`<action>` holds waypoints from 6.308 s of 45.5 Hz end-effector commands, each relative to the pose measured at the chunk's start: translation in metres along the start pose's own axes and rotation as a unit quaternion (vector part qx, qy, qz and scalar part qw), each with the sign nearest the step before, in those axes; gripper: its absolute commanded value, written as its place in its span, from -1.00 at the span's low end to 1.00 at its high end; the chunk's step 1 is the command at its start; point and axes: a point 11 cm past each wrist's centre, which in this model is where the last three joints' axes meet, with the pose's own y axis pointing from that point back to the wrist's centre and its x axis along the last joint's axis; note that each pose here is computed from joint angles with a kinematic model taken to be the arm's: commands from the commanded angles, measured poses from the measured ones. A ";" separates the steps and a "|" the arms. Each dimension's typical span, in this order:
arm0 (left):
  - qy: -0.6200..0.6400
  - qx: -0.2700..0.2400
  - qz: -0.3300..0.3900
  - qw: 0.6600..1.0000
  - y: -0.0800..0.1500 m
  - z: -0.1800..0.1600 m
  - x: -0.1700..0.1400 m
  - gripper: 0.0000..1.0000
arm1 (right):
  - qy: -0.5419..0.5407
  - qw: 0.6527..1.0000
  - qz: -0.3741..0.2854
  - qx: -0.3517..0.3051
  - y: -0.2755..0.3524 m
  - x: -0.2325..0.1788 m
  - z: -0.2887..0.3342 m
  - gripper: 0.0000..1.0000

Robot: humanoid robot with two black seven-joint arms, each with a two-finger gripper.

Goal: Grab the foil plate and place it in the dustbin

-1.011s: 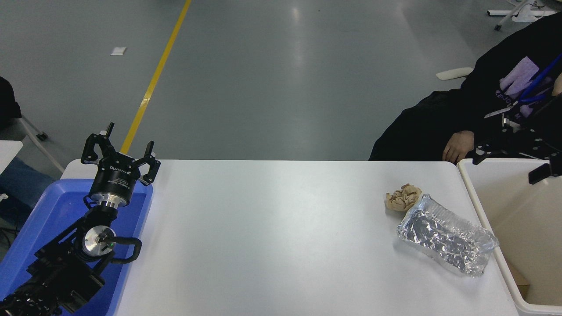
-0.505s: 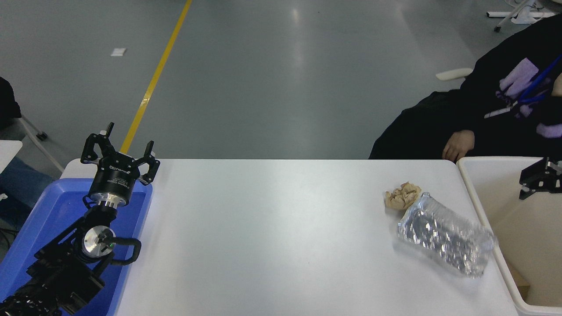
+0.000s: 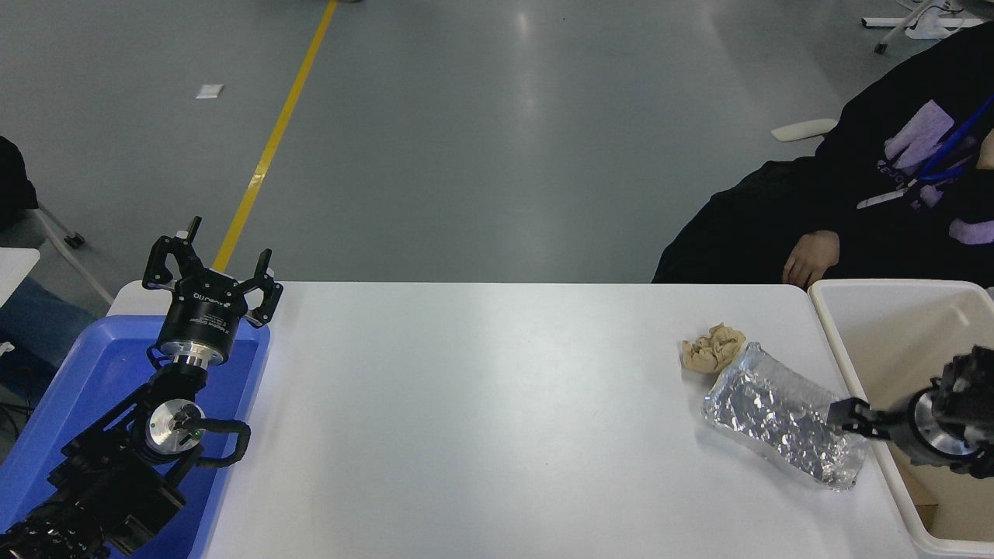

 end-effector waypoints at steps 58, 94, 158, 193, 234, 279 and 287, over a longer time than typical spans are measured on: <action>0.000 0.000 0.000 1.000 0.000 0.000 0.000 0.96 | -0.061 0.998 -0.003 0.009 -0.015 -0.013 -0.003 -0.08; 0.000 0.000 0.000 1.000 0.000 0.000 0.000 0.96 | -0.061 0.998 -0.007 0.011 -0.014 -0.014 -0.004 -0.34; 0.000 0.000 0.000 1.000 0.000 0.000 0.000 0.96 | -0.066 0.995 -0.072 0.012 -0.011 -0.030 0.002 -1.00; -0.001 0.000 0.000 1.000 0.000 0.000 0.000 0.96 | -0.078 0.995 -0.067 0.013 -0.008 -0.025 0.004 -1.00; 0.000 0.001 -0.001 1.000 -0.001 0.000 -0.001 0.96 | -0.006 0.992 -0.052 0.117 0.252 0.125 -0.021 -1.00; 0.000 0.001 0.000 1.000 0.000 0.000 0.000 0.96 | 0.029 0.988 0.082 0.124 0.364 0.167 -0.032 -1.00; 0.000 0.001 0.000 1.000 0.000 0.000 0.000 0.96 | 0.008 0.992 0.066 0.111 0.347 0.163 -0.013 -1.00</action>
